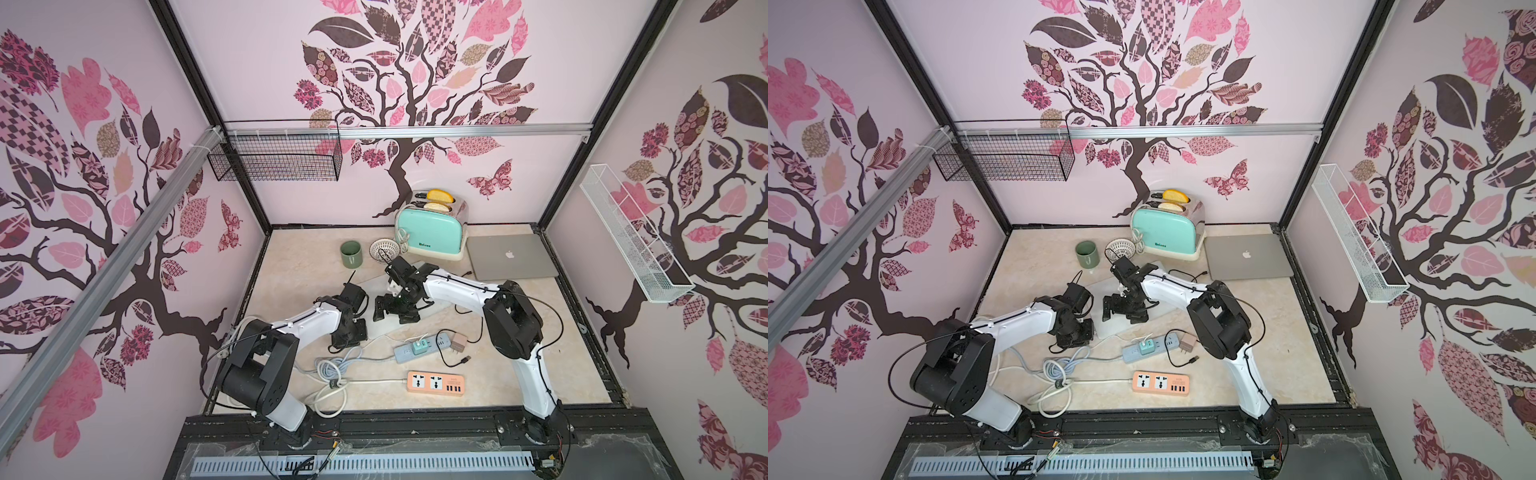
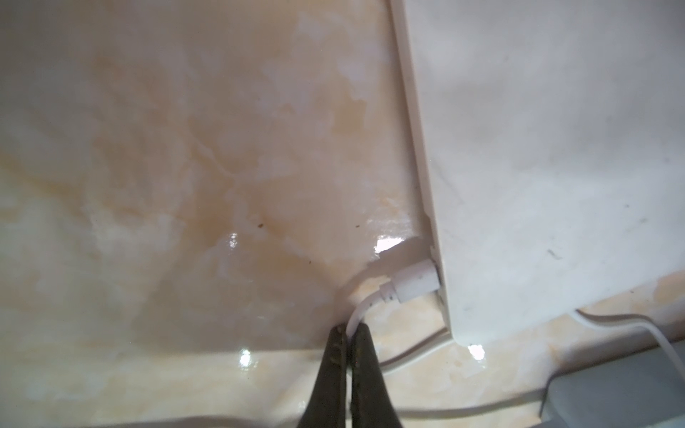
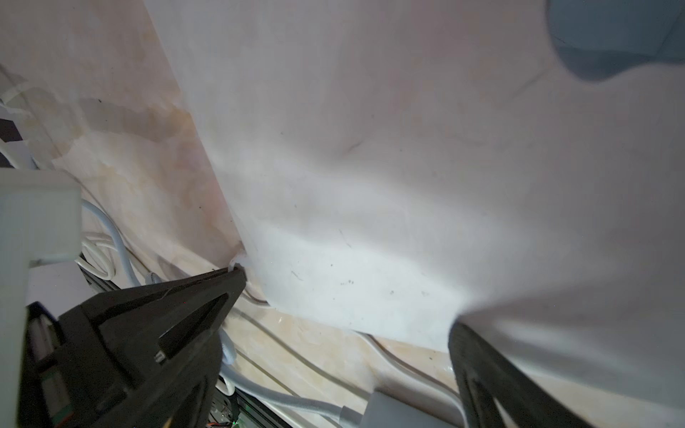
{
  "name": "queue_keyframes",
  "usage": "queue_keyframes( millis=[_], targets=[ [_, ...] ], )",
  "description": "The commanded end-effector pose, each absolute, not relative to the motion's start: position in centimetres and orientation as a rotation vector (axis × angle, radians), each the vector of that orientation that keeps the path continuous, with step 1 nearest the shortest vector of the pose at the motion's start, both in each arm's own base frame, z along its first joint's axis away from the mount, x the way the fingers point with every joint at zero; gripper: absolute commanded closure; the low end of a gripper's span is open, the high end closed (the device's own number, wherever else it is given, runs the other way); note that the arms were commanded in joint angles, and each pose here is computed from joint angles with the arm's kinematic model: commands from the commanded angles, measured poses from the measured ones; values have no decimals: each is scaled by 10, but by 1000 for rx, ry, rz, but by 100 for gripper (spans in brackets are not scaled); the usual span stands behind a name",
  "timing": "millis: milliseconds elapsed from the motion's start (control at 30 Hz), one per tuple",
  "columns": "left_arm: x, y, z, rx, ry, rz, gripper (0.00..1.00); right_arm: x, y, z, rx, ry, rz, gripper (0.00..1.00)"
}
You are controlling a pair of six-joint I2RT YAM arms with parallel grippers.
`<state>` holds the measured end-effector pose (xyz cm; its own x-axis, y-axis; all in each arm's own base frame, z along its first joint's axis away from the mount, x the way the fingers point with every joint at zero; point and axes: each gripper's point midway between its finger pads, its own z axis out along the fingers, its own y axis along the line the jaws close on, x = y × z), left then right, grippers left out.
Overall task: Unplug the laptop charger
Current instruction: Remove the charging cable from the laptop, then remove the charging cable from the plug.
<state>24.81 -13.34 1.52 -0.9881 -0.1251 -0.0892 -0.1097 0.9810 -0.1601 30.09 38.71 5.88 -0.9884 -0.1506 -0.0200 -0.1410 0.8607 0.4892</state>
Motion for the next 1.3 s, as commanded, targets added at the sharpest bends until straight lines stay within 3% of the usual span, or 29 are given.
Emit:
queue_keyframes(
  millis=[0,500,733,1033,1233,1267],
  targets=[
    [230,-123,10,-188,3081,-164,100,289,380,37,211,-2984,-716,2],
    [217,-111,22,-230,3060,-163,99,291,379,37,204,-2999,-714,2],
    [239,-119,62,-162,2979,-247,63,307,376,96,334,-3116,-729,2],
    [227,-164,121,1,2842,-680,47,290,322,179,385,-3245,-687,2],
    [213,-194,140,84,2761,-916,46,239,265,189,322,-3256,-598,1],
    [213,-199,145,110,2740,-938,38,230,255,184,302,-3245,-578,1]
  ],
)
